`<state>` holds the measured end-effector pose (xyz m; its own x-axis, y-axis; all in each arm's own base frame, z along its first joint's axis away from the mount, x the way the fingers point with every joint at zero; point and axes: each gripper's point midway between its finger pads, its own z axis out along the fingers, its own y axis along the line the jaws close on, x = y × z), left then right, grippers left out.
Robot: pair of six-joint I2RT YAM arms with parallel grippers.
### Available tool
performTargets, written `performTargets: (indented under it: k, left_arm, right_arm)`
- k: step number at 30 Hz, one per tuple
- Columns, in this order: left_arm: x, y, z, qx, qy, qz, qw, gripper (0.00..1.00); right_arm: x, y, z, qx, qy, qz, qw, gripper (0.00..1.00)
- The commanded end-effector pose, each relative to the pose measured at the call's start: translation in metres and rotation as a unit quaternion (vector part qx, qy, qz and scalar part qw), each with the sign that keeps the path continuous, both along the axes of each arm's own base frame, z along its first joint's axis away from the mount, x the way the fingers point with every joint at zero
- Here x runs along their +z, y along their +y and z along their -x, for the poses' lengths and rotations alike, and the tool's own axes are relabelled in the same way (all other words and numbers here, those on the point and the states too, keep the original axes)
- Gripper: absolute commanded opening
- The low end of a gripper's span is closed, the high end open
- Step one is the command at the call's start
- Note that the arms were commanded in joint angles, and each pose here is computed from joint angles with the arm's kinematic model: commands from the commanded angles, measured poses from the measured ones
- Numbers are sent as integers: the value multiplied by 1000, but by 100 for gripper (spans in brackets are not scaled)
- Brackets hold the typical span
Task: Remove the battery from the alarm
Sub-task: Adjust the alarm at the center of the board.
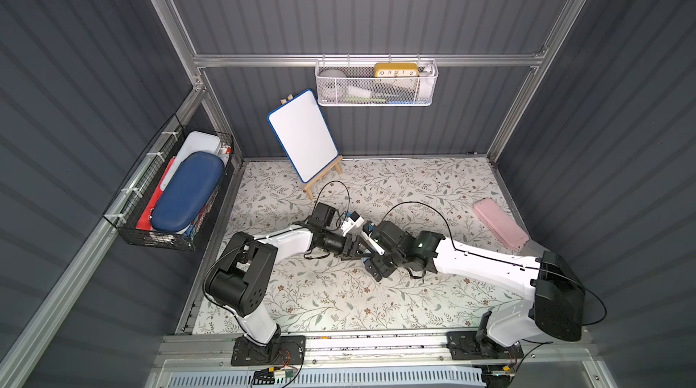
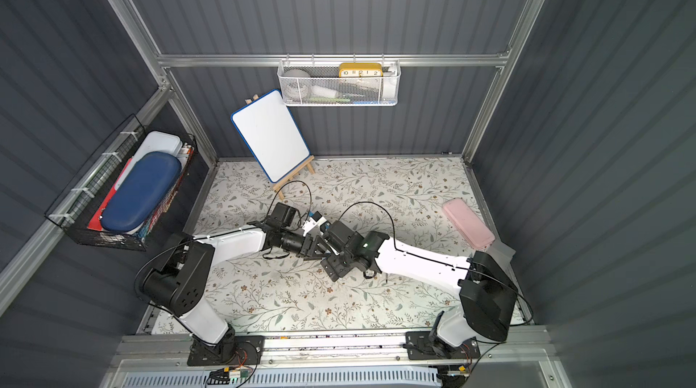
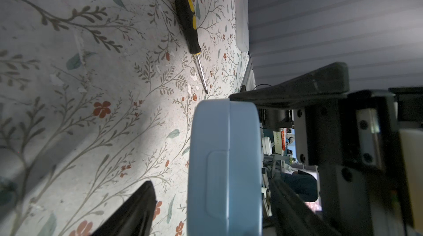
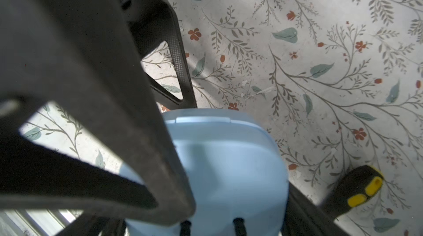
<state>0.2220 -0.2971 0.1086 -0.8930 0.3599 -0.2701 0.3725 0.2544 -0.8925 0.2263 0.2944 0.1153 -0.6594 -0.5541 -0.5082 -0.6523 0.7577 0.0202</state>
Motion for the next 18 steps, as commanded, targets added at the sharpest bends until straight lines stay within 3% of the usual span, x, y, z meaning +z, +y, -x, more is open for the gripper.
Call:
performTargets:
  k: [1, 6, 14, 16, 18]
  left_arm:
    - [6, -7, -1, -15, -9, 19, 1000, 68]
    - [4, -9, -1, -20, -7, 20, 1000, 46]
    - [7, -9, 1, -22, -6, 21, 1000, 0]
    - [9, -9, 1, -21, -7, 19, 1000, 0]
    - [10, -9, 1, -20, -8, 18, 1000, 0]
  right_arm:
    - [13, 15, -3, 5, -11, -21, 1000, 34]
    - [11, 17, -2, 7, -9, -22, 1000, 34]
    - [13, 12, -11, -12, -31, -18, 999, 38]
    - [15, 12, -14, -20, -39, -18, 999, 57]
    - [15, 11, -16, -23, -44, -15, 999, 70]
